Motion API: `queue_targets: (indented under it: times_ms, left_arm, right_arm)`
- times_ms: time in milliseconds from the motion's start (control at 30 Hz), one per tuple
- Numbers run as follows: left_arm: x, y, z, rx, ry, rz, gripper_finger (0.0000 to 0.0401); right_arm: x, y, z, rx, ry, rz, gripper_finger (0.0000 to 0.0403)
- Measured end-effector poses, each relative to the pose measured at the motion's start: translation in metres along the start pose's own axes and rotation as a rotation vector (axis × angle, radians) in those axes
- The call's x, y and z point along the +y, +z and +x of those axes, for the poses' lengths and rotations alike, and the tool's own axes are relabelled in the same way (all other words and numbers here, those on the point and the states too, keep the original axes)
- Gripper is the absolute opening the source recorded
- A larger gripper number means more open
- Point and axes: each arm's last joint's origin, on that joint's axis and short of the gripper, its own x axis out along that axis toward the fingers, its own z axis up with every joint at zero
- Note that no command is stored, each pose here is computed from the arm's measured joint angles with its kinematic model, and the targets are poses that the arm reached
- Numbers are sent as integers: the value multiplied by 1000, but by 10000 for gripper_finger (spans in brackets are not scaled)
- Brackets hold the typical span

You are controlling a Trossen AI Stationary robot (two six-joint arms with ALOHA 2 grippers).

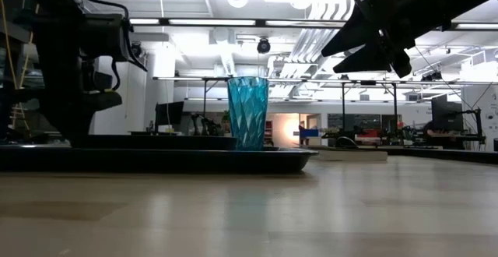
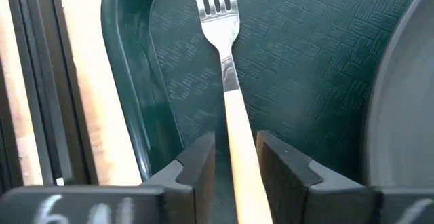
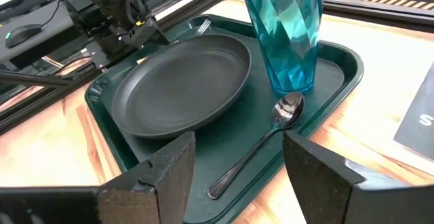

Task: Pick and place plate/cup/fork/spoon on tray
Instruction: Return to Home Position

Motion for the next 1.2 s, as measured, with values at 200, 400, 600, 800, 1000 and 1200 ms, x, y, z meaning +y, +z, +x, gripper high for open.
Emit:
queue_targets:
  times_ms: [200,400,600,800,1000,1200]
  left_arm:
    - [0,1,0,-20,10,25,126]
    - [-10,17,-21,-80,-60,108,133]
    - [-25,46,-70,-305,-166,223,133]
    - [-39,40,-118,-665,-458,440,133]
    - [-40,6,-131,-945,-883,633,133]
    - [-31,-19,-115,-1142,-1177,714,133]
  right_arm:
    - [0,0,0,1,1,8,213]
    - [0,0,0,-10,-10,8,213]
    - [-1,1,0,-45,-47,8,213]
    - [-2,2,0,-69,-71,9,213]
    - [-2,2,0,-73,-75,11,213]
    - [-3,4,-1,-125,-125,7,213]
